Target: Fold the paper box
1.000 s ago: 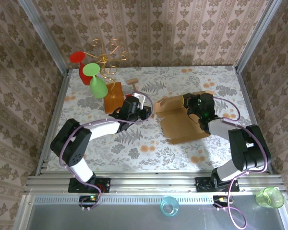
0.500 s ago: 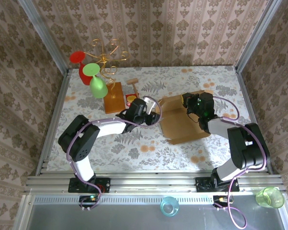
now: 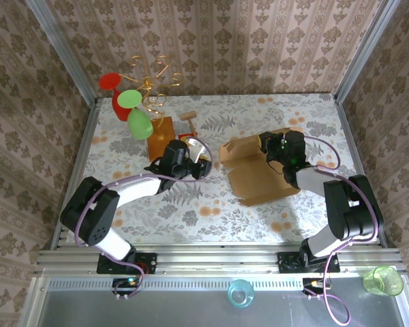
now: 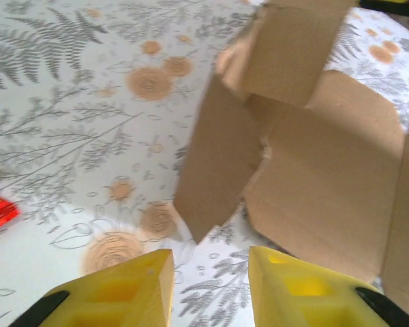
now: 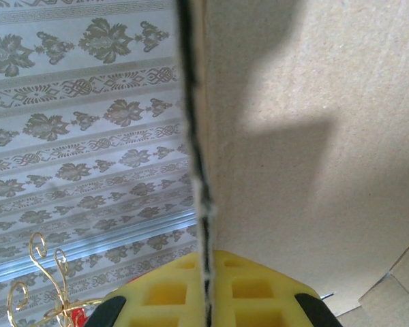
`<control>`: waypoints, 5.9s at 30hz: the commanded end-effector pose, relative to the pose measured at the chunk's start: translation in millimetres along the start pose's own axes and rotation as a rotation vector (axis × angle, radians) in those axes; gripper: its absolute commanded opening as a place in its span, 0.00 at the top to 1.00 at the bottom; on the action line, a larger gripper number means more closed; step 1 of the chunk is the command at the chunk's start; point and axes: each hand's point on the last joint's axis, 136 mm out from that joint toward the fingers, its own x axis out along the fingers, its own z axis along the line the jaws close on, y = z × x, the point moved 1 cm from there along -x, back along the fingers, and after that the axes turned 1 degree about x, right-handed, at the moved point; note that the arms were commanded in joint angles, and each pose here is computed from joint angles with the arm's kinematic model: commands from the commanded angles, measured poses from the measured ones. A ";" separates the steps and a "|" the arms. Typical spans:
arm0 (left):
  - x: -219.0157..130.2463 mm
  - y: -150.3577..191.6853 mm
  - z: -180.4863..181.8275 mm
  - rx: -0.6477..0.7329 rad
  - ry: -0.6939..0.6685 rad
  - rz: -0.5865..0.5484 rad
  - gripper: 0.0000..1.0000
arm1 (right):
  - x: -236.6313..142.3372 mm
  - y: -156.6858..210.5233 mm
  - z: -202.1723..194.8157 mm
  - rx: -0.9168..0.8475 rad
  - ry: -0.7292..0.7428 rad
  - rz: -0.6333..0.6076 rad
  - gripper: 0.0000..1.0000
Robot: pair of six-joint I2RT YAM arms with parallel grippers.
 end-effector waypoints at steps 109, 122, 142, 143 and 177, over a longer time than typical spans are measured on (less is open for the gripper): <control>103.4 -70.1 -4.3 0.118 -0.025 -0.207 0.70 | 54.4 6.1 -50.2 0.000 -0.007 -0.010 1.00; 113.4 -79.0 14.7 0.090 -0.136 -0.225 0.61 | 60.4 9.9 -54.6 0.018 0.013 0.002 1.00; 135.0 -88.1 41.0 0.016 -0.258 -0.247 0.65 | 68.9 11.0 -57.0 0.058 0.018 0.021 1.00; 136.5 -89.7 41.6 0.014 -0.257 -0.248 0.71 | 69.3 10.9 -57.1 0.059 0.021 0.021 1.00; -65.2 -93.4 -41.3 -0.166 -0.133 -0.299 0.45 | -38.4 27.6 41.0 -0.052 0.027 -0.099 1.00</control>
